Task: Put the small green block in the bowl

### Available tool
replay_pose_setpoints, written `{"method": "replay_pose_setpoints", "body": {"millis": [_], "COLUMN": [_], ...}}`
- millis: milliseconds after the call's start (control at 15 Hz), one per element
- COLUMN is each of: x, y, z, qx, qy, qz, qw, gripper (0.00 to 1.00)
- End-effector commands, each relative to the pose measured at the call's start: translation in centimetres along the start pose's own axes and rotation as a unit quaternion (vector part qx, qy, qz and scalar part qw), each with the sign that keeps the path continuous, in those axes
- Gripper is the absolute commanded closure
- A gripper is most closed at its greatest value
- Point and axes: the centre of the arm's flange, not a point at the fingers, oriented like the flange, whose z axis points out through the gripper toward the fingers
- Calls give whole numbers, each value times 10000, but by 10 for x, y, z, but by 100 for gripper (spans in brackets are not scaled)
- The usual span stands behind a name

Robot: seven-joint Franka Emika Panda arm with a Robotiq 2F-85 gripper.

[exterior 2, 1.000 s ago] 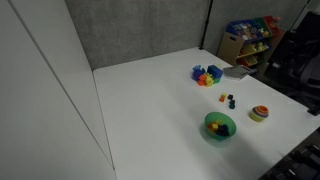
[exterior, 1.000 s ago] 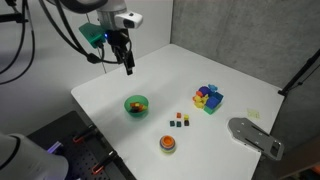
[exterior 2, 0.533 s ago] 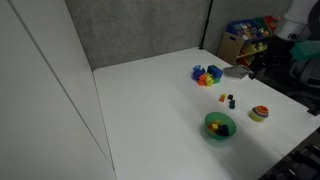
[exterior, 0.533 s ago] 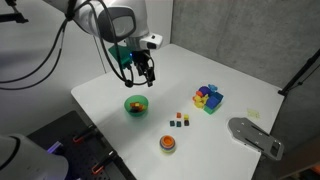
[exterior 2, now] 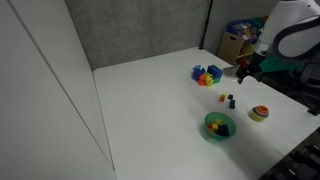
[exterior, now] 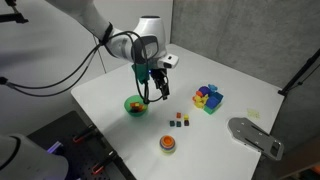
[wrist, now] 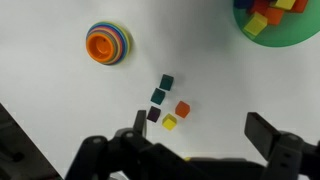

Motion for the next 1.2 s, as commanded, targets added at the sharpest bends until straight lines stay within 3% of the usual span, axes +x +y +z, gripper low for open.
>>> {"method": "replay_pose_setpoints", "body": {"millis": [0, 133, 200, 267, 533, 1133], "x": [31, 34, 24, 22, 27, 51], "y": [-5, -3, 1, 1, -3, 6], "z": [28, 31, 14, 35, 32, 142], "qx": [-206, -289, -283, -230, -206, 49], "qy": [-56, -216, -188, -174, -133, -392], "qz": [316, 291, 72, 190, 250, 901], "qw": [9993, 9989, 9994, 9994, 9994, 9952], "gripper": [0, 0, 0, 0, 0, 0]}}
